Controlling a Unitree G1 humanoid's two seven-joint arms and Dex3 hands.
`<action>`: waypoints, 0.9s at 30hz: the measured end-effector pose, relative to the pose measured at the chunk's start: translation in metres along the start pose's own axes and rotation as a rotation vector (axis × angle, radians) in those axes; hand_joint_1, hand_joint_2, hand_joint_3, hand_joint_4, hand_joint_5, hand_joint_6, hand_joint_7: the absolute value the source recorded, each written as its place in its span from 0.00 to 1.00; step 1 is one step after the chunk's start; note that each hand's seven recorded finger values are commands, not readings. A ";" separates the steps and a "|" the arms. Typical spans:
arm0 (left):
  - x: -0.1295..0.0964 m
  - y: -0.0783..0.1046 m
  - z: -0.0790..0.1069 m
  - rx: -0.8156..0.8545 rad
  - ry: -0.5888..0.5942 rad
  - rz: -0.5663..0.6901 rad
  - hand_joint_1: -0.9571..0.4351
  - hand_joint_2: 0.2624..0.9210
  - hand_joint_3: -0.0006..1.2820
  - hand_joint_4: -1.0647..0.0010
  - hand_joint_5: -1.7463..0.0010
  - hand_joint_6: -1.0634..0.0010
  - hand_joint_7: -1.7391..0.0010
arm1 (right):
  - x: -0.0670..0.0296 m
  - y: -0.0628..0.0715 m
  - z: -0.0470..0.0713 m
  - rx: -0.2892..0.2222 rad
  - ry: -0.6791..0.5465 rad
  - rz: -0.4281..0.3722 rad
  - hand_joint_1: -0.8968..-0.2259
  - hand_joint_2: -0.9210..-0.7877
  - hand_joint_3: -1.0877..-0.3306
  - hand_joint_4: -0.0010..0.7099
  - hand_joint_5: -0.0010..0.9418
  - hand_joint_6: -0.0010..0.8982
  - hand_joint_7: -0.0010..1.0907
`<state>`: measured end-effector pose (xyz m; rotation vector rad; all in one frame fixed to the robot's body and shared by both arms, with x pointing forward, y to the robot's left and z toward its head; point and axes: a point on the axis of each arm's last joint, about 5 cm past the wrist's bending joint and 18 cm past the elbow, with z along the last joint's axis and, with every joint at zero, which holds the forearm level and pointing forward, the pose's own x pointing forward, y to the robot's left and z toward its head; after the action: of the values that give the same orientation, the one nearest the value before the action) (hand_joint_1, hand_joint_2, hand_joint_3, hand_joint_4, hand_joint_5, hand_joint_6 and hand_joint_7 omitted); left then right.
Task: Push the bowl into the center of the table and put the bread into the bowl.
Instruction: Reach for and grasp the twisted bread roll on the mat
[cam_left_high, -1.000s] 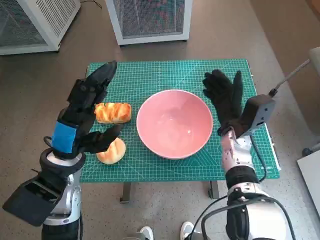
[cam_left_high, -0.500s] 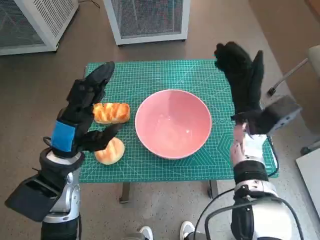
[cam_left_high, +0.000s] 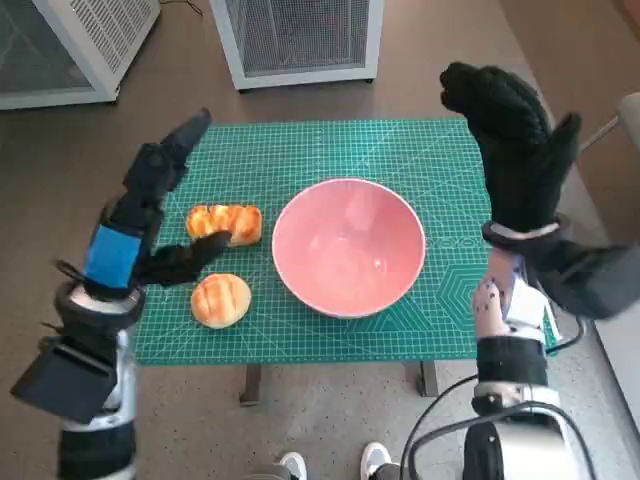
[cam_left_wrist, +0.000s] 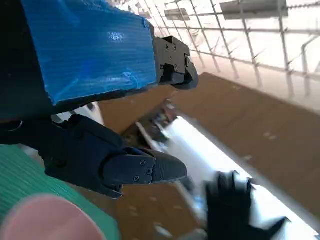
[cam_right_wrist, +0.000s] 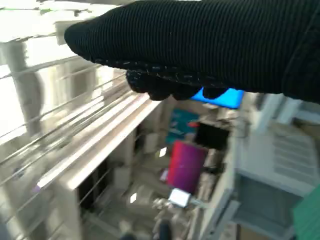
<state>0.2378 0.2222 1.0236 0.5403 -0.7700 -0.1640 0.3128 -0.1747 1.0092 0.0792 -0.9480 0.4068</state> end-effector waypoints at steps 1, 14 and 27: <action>0.001 0.003 0.000 0.026 0.017 -0.012 0.28 0.99 0.12 0.85 1.00 0.86 0.81 | -0.0009 0.000 0.002 0.001 -0.008 0.007 0.69 0.00 0.77 0.70 0.01 0.21 0.62; 0.021 0.024 0.008 0.340 0.377 -0.168 0.62 0.70 0.00 0.81 0.99 0.78 0.91 | -0.0051 0.004 0.016 0.016 -0.039 0.063 0.69 0.00 0.78 0.71 0.01 0.20 0.63; 0.039 0.009 -0.003 0.405 0.557 -0.298 0.61 0.70 0.00 0.80 1.00 0.73 0.94 | -0.0067 0.009 0.022 0.037 -0.044 0.084 0.67 0.00 0.79 0.71 0.01 0.20 0.63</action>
<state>0.2668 0.2175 1.0504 1.0325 -0.1695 -0.1227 0.2887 -0.1737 1.0160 0.0830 -0.9896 0.5020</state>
